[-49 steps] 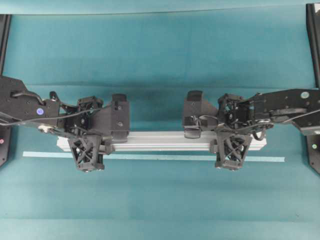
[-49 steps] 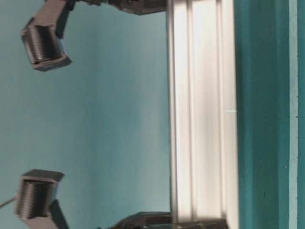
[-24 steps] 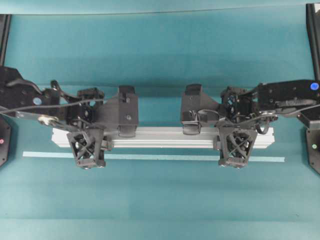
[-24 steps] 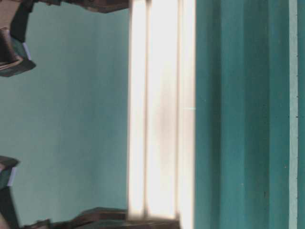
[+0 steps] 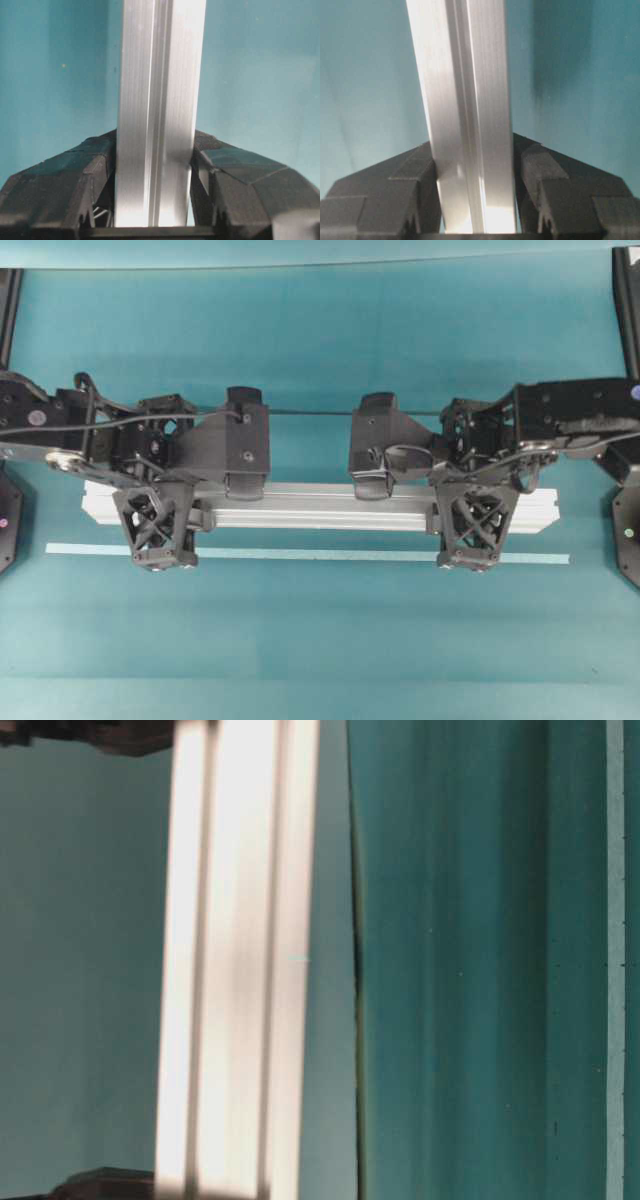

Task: Lift the metal rail with both hands.
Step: 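Lift the rail upward with both grippers together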

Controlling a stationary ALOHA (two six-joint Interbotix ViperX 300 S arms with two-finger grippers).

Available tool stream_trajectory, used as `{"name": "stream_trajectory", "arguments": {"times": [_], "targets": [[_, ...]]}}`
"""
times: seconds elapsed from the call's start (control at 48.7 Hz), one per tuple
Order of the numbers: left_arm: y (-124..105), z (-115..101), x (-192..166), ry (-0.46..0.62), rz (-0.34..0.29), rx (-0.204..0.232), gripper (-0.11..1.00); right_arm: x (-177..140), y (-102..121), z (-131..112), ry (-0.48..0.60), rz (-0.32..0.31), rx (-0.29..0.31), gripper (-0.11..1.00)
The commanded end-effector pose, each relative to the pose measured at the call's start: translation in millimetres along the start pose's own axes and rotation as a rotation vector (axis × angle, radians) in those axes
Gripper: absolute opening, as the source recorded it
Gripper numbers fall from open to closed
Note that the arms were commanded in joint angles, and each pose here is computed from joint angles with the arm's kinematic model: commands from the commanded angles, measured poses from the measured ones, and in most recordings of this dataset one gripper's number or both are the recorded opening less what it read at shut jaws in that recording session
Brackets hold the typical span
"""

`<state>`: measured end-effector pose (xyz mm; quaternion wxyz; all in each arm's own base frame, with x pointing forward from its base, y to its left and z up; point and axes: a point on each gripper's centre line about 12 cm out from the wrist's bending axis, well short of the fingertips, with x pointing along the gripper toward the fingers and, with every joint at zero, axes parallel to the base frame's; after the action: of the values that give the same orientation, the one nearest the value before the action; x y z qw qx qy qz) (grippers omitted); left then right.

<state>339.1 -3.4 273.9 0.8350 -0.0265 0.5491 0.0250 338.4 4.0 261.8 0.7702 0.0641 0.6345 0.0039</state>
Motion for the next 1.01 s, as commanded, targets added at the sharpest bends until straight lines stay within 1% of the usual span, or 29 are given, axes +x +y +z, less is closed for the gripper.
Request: {"name": "stream_trajectory", "arguments": {"times": [0.0,0.164,0.308,0.411,0.719,0.801,0.904,0.986], "targets": [[1,14,-25,-0.078,-0.003,-0.007,0.36,-19,2,10,-0.036,0.01,0.006,0.39],[0,20,-37,-0.08,-0.002,-0.005,0.36,-34,4,14,-0.037,0.014,0.002,0.39],[0,26,-53,-0.069,-0.001,-0.007,0.36,-44,8,16,-0.027,0.032,0.002,0.39],[0,32,-65,-0.083,-0.002,-0.008,0.36,-52,11,17,-0.023,0.045,0.001,0.39],[-1,39,-83,-0.088,-0.002,-0.009,0.36,-80,14,21,-0.027,0.047,-0.006,0.39],[-1,42,-88,-0.094,-0.003,-0.011,0.36,-88,15,23,-0.031,0.048,0.012,0.39],[-1,46,-96,-0.107,-0.004,-0.012,0.36,-96,15,22,-0.025,0.046,0.051,0.39],[-1,48,-103,-0.114,-0.004,-0.01,0.36,-101,16,22,-0.022,0.046,0.062,0.39]]}}
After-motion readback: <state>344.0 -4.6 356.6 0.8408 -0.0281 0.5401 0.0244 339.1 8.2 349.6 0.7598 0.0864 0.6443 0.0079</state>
